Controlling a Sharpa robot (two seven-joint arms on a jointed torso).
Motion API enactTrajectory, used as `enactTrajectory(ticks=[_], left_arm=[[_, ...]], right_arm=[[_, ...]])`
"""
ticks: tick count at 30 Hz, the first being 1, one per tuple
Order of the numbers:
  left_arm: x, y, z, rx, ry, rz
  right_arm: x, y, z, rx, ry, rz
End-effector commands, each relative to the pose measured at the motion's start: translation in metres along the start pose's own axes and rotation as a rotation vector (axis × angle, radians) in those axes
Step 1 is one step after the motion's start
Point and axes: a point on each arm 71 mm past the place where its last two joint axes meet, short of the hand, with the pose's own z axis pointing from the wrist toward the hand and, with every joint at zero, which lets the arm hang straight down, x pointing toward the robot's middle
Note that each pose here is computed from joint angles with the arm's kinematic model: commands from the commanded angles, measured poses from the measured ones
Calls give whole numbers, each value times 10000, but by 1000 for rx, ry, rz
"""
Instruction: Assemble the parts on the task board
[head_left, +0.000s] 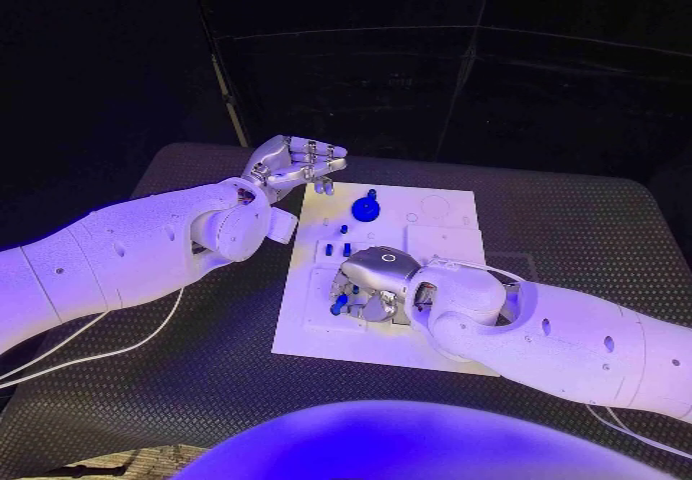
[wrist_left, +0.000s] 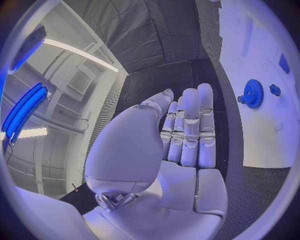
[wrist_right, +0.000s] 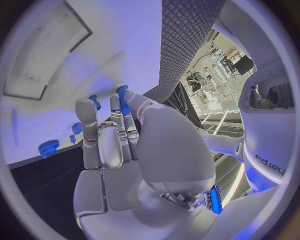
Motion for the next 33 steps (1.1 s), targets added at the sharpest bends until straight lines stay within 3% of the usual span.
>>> enactTrajectory(ticks=[1, 12, 20, 26, 33], left_arm=[[7, -15, 1, 6, 9, -8], [14, -16, 1, 6, 11, -9], [11, -16, -1, 5, 10, -8], [13, -15, 0, 5, 11, -9], [7, -17, -4, 5, 10, -8]], right_arm=[[19, 5, 12, 19, 11, -36], [79, 61, 47, 18, 22, -58], [73, 68, 58, 9, 1, -53], [44, 73, 53, 2, -41, -39], [-19, 83, -43, -21, -152, 14]])
